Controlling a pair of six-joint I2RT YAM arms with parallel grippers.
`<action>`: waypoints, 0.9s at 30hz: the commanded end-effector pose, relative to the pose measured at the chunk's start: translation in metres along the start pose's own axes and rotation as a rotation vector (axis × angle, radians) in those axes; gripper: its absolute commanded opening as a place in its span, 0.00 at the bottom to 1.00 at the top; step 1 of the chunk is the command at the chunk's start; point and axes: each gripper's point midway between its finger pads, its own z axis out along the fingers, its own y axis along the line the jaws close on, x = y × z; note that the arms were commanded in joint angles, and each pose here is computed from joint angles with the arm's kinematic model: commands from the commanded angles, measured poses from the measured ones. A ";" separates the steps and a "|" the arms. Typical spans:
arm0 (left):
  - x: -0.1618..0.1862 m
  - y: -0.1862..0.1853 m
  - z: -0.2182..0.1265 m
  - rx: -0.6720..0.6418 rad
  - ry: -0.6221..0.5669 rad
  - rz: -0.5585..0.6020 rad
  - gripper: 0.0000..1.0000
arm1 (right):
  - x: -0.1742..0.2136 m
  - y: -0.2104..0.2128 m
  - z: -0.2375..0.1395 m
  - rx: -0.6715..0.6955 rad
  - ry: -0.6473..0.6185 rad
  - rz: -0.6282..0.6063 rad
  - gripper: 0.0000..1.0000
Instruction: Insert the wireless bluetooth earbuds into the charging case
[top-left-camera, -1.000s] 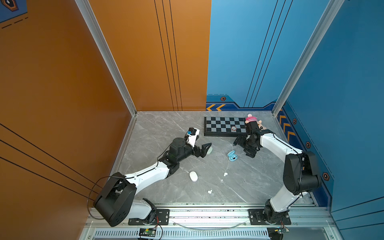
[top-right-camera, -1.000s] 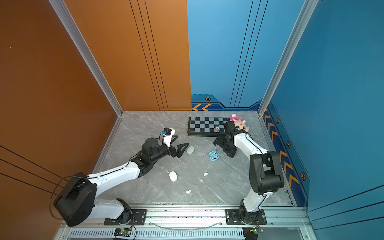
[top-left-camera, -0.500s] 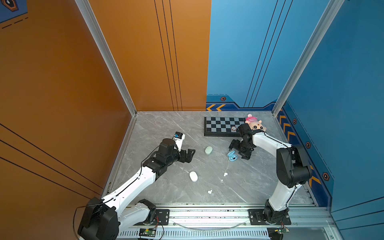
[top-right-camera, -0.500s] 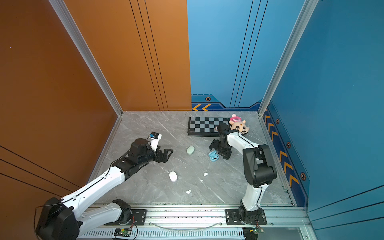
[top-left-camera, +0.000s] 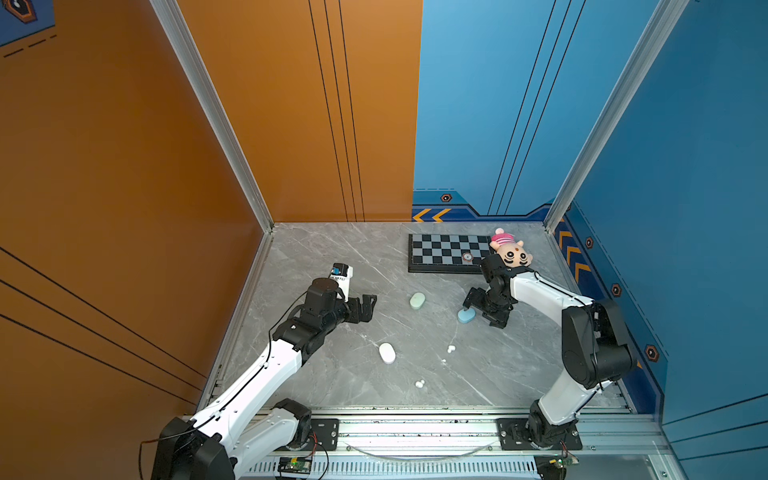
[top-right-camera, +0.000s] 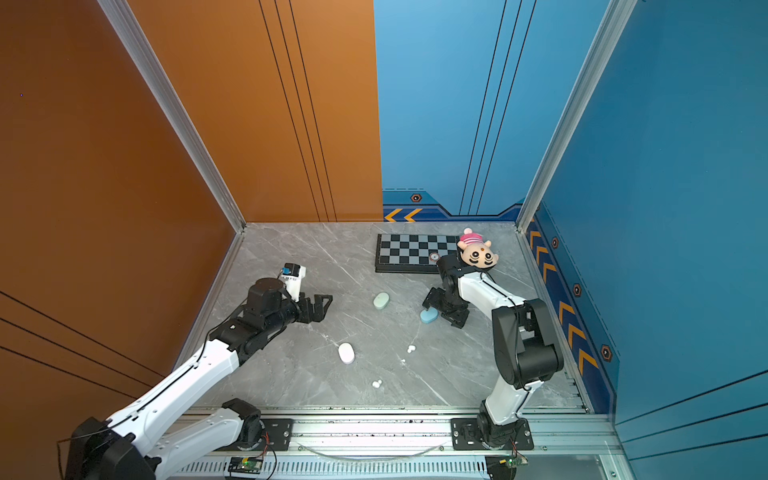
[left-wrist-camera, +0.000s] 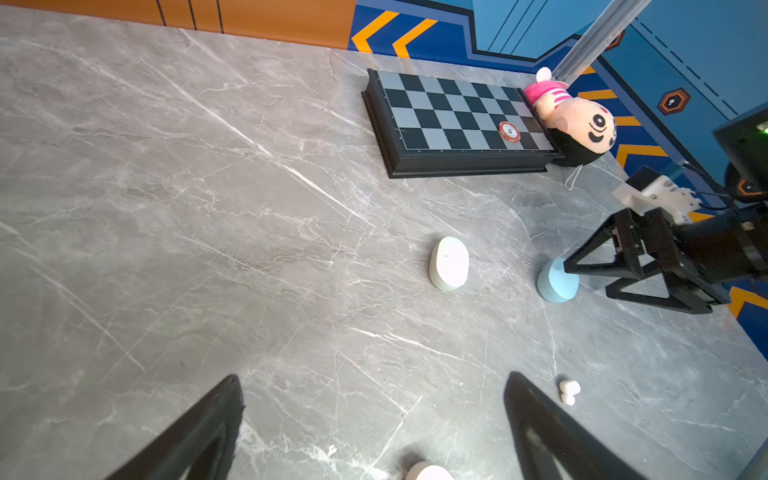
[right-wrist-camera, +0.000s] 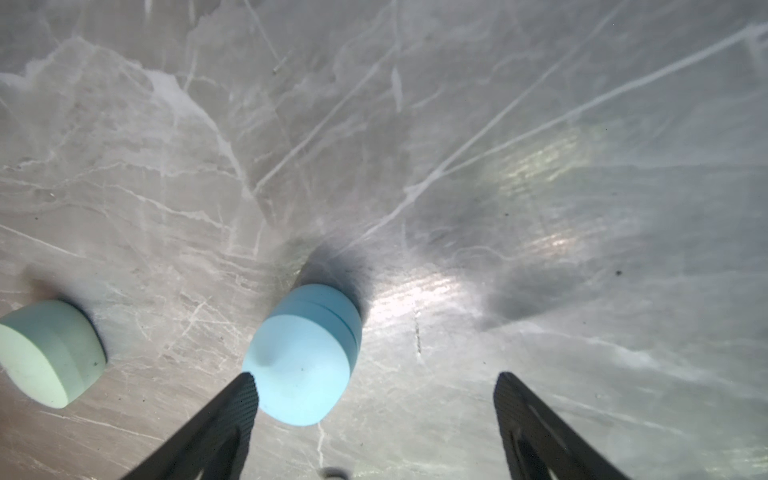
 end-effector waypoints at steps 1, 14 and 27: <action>-0.002 0.005 -0.005 -0.010 0.010 -0.078 0.98 | 0.004 -0.011 -0.010 0.025 -0.017 -0.027 0.91; 0.001 0.013 -0.044 0.073 -0.087 -0.259 0.98 | 0.009 -0.018 -0.029 0.030 -0.048 -0.149 0.90; -0.005 0.021 -0.057 0.047 -0.086 -0.232 0.98 | 0.010 -0.032 -0.001 0.132 -0.004 -0.104 0.90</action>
